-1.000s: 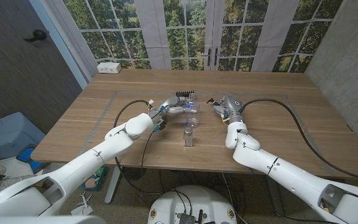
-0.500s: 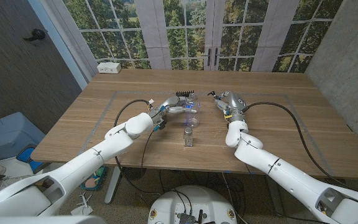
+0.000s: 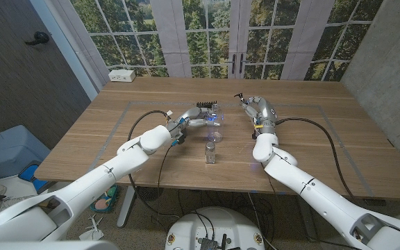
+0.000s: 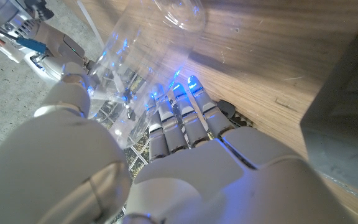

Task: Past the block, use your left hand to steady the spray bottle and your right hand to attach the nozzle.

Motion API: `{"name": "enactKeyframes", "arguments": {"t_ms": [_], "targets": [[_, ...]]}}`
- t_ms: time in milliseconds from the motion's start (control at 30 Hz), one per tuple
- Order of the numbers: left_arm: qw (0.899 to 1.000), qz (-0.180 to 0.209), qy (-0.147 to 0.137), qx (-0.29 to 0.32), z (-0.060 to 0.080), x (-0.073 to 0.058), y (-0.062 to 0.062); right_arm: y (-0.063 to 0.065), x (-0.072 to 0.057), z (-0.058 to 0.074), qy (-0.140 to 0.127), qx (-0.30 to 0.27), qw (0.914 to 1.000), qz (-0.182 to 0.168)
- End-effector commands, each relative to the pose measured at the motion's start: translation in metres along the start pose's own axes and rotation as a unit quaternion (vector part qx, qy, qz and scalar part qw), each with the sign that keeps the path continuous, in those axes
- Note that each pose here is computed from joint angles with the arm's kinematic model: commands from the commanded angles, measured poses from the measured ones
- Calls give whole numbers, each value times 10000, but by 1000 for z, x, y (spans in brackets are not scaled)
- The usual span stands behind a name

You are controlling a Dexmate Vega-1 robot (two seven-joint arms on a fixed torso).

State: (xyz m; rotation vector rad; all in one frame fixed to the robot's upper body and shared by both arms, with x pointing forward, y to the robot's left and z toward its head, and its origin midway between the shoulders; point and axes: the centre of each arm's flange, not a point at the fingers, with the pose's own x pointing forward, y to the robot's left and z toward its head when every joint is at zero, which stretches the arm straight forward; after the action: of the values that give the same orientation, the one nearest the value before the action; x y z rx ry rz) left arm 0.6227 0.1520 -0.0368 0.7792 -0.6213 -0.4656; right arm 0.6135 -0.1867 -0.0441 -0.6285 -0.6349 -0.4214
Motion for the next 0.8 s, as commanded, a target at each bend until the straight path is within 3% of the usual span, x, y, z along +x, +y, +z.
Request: {"name": "enactKeyframes", "arguments": {"t_ms": [33,500,800], "targets": [[10000,-31,-35,23,3,2,-1,-8,6,5,-96,1004,9947,-214],[10000,-58,-53,10,3,4,-1,-11,11,15,-298,1853,9815,-379],[9999,-80,-68,14,4,6,-2,-14,11,22,-455,2360,9683,-673]]}}
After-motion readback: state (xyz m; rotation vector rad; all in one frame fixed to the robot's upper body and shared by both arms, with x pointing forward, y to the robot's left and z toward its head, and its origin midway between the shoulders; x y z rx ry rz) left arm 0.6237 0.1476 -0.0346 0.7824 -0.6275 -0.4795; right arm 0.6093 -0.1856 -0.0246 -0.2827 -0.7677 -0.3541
